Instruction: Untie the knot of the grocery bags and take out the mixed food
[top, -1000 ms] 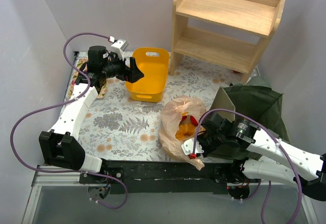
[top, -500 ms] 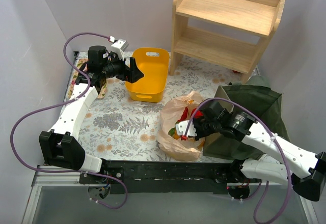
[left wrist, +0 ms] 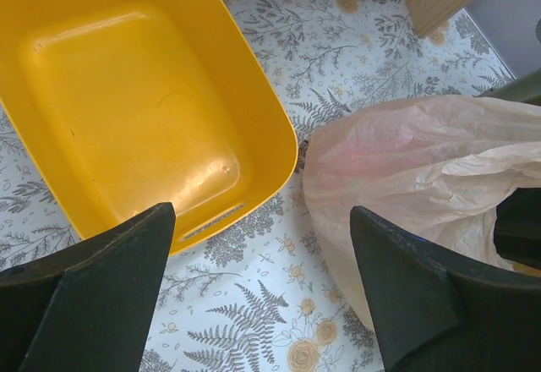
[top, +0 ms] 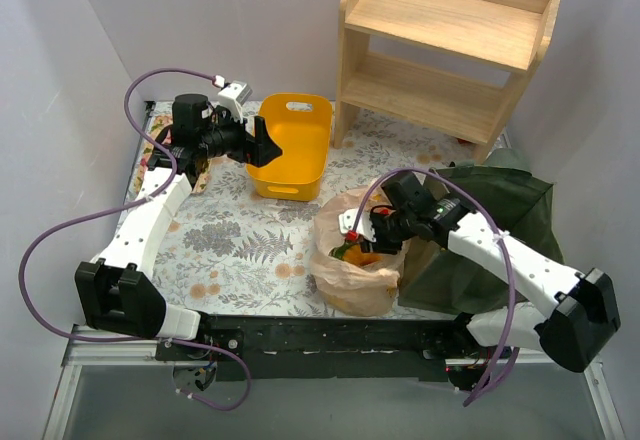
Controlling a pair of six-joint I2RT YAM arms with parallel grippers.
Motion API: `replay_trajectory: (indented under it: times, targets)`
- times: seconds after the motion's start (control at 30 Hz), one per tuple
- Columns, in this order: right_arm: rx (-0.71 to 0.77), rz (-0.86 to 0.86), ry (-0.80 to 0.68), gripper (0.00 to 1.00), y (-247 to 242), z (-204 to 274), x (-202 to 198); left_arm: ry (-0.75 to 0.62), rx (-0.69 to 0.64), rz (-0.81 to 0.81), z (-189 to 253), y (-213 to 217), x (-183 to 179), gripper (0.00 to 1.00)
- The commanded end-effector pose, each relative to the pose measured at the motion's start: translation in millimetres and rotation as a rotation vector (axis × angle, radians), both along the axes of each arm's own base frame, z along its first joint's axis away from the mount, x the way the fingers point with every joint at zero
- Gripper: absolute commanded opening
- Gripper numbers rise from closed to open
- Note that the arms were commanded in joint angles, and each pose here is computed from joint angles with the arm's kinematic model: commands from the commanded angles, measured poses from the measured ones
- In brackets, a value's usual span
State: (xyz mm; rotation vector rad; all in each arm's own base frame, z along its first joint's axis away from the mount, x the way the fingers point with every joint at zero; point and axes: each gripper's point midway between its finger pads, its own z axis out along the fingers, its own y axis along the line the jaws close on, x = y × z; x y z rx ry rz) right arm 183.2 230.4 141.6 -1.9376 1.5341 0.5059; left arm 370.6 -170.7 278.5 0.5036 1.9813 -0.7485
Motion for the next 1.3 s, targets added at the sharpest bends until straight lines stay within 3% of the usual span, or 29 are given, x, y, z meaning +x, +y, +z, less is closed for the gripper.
replay_trajectory:
  times: [0.0,0.2,0.47,0.57,0.63,0.73,0.77,0.87,1.27]
  targets:
    - [0.014,0.082,0.050,0.44,21.3,-17.8,-8.5,-0.033,-0.022,-0.011,16.0,-0.4,-11.9,0.84]
    - [-0.056,0.096,0.054,0.44,20.8,-55.9,-9.9,-0.038,-0.020,-0.007,18.1,0.9,-15.0,0.84]
    - [-0.129,-0.056,-0.003,0.51,4.3,-104.3,10.3,-0.032,-0.019,-0.005,12.2,2.2,-20.9,0.84]
    - [-0.154,-0.084,-0.038,0.50,-2.6,-116.1,16.2,-0.032,-0.024,-0.005,12.2,1.7,-20.2,0.84]
    - [-0.147,-0.110,-0.084,0.43,-1.0,-113.3,27.1,-0.024,-0.028,-0.007,10.4,0.8,-20.0,0.84]
    - [-0.100,-0.113,-0.097,0.26,10.0,-97.0,33.6,-0.021,-0.037,-0.014,10.7,-0.7,-21.3,0.84]
    - [-0.085,-0.110,-0.096,0.14,12.4,-89.9,33.4,-0.018,-0.038,-0.015,9.5,-0.9,-21.4,0.84]
    - [-0.038,-0.104,-0.078,0.02,21.3,-64.4,31.5,-0.014,-0.038,-0.017,8.0,-1.2,-21.4,0.84]
    - [0.117,-0.122,-0.093,0.01,18.6,42.4,11.3,-0.002,-0.039,-0.023,5.1,-2.4,-20.8,0.84]
